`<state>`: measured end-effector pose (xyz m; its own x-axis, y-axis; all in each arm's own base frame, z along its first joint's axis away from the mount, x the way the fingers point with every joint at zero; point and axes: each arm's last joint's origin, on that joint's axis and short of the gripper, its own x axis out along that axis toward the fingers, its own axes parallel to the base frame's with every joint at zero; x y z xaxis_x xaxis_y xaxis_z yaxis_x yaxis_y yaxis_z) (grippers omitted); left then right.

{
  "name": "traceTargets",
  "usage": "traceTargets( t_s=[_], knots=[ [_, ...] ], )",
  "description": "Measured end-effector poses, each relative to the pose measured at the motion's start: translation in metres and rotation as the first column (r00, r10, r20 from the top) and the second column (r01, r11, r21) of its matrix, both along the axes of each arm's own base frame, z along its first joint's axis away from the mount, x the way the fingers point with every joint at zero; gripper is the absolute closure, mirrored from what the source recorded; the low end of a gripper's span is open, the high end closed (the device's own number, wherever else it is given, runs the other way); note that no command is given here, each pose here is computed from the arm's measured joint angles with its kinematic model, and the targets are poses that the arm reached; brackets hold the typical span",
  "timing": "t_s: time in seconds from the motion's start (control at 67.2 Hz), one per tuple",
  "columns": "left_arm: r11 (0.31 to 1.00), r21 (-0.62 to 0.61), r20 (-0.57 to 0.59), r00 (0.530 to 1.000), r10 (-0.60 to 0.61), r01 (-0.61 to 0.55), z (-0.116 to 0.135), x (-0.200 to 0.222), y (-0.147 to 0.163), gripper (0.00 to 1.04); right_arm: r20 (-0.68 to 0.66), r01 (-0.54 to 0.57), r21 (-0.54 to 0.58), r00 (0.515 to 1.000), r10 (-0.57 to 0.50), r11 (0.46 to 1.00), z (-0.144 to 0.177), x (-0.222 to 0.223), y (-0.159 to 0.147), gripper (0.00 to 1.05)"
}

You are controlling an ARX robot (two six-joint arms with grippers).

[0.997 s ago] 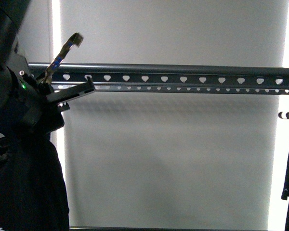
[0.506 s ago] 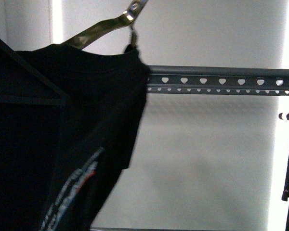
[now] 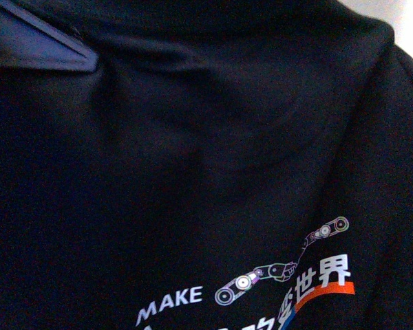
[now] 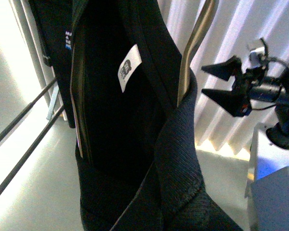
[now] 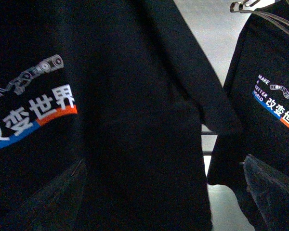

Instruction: Hang clothes on hanger

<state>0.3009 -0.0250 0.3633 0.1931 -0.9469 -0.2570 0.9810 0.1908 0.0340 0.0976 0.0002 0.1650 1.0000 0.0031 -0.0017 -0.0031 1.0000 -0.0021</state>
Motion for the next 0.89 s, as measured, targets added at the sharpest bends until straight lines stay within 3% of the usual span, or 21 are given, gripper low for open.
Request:
traceTargets(
  t_s=[0.298,0.506,0.61,0.759,0.804,0.833,0.893],
  knots=[
    [0.984,0.097,0.02,0.988,-0.151,0.149,-0.012,0.071,-0.053,1.01,0.0,0.0,0.0,1.0,0.0,1.0,0.0,0.0,0.0,0.07],
    [0.969,0.139,0.056,0.976,-0.211,0.202,-0.008,0.084,-0.076,1.01,0.0,0.0,0.0,1.0,0.0,1.0,0.0,0.0,0.0,0.07],
    [0.97,0.147,0.146,0.965,-0.217,0.196,-0.011,0.09,-0.083,1.01,0.0,0.0,0.0,1.0,0.0,1.0,0.0,0.0,0.0,0.07],
    [0.969,0.147,0.146,0.965,-0.22,0.199,-0.014,0.09,-0.084,1.01,0.0,0.0,0.0,1.0,0.0,1.0,0.0,0.0,0.0,0.07],
    [0.969,0.147,0.146,0.965,-0.22,0.198,-0.014,0.09,-0.084,1.01,-0.042,-0.096,-0.004,0.994,0.096,0.995,0.0,0.001,0.0,0.07],
    [0.969,0.146,0.145,0.965,-0.219,0.198,-0.014,0.09,-0.084,1.01,-0.128,-0.235,0.014,0.963,0.235,0.972,0.002,0.002,-0.003,0.07],
    [0.969,0.146,0.145,0.965,-0.218,0.197,-0.014,0.09,-0.084,1.01,-0.16,-0.395,0.083,0.901,0.404,0.915,0.013,0.008,-0.013,0.07]
  ],
)
